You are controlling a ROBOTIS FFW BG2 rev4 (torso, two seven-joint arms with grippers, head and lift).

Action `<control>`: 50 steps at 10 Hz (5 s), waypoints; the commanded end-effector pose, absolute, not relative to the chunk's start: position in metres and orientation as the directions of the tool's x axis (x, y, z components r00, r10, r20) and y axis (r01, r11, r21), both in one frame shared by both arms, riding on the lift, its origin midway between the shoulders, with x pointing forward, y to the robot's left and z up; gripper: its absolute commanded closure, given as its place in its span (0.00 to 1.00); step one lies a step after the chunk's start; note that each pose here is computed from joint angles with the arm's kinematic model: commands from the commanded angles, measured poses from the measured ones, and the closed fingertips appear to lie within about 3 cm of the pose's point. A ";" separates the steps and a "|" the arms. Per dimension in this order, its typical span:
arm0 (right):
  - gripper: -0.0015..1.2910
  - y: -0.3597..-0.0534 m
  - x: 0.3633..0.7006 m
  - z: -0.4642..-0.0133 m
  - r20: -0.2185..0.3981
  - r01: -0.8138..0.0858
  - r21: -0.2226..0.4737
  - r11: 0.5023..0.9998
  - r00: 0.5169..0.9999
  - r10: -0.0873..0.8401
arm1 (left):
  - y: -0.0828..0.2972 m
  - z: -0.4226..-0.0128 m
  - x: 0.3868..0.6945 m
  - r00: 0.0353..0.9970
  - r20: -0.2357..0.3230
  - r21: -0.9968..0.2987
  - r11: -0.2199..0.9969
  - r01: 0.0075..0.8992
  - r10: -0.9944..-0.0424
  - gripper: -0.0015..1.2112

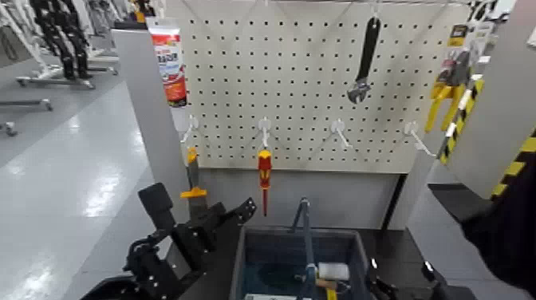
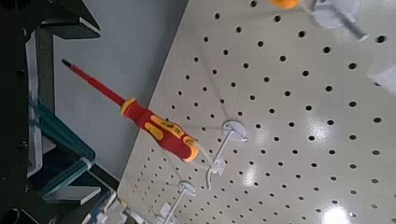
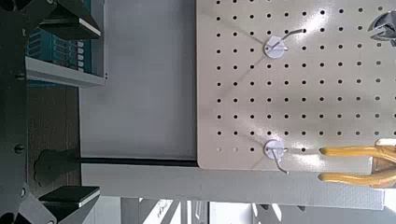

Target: Grasp the handle of the crate.

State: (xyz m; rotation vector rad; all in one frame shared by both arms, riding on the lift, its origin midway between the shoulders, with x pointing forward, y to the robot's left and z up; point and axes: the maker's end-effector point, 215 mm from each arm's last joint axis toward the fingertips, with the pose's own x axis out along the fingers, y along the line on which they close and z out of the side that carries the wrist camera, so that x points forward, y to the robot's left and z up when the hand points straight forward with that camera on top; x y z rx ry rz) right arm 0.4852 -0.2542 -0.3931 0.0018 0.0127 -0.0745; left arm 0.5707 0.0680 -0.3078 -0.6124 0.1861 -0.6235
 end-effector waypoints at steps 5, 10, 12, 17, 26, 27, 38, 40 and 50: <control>0.10 -0.255 0.485 -0.395 -0.011 0.079 0.008 0.997 0.997 -0.079 | -0.003 -0.314 0.551 0.665 0.059 -0.870 0.288 0.400 -0.745 0.10; 0.10 -0.254 0.485 -0.396 -0.007 0.078 0.017 0.997 0.997 -0.078 | -0.047 -0.325 0.530 0.514 0.016 -0.954 0.140 0.265 -0.858 0.10; 0.10 -0.252 0.485 -0.397 -0.009 0.076 0.019 0.997 0.997 -0.075 | -0.055 -0.323 0.533 0.487 0.017 -0.964 0.114 0.239 -0.873 0.10; 0.10 -0.249 0.487 -0.396 -0.003 0.071 0.027 0.997 0.997 -0.071 | -0.072 -0.326 0.528 0.410 0.012 -0.991 0.044 0.125 -0.912 0.11; 0.10 -0.248 0.487 -0.395 0.005 0.073 0.040 0.997 0.997 -0.073 | -0.087 -0.332 0.522 0.389 0.026 -0.998 -0.001 0.067 -0.921 0.95; 0.10 -0.248 0.487 -0.395 0.005 0.073 0.040 0.997 0.997 -0.073 | -0.088 -0.332 0.521 0.388 0.029 -0.998 -0.003 0.066 -0.921 0.95; 0.10 -0.252 0.484 -0.393 0.014 0.088 0.039 0.995 0.996 -0.088 | -0.082 -0.300 0.461 0.343 0.099 -0.993 -0.068 0.100 -0.934 0.98; 0.10 -0.253 0.484 -0.391 0.017 0.089 0.040 0.995 0.996 -0.090 | -0.085 -0.294 0.444 0.306 0.106 -0.993 -0.084 0.083 -0.946 0.98; 0.10 -0.256 0.483 -0.387 0.030 0.111 0.043 0.993 0.993 -0.112 | -0.071 -0.279 0.404 0.244 0.105 -0.994 -0.097 0.047 -0.964 0.98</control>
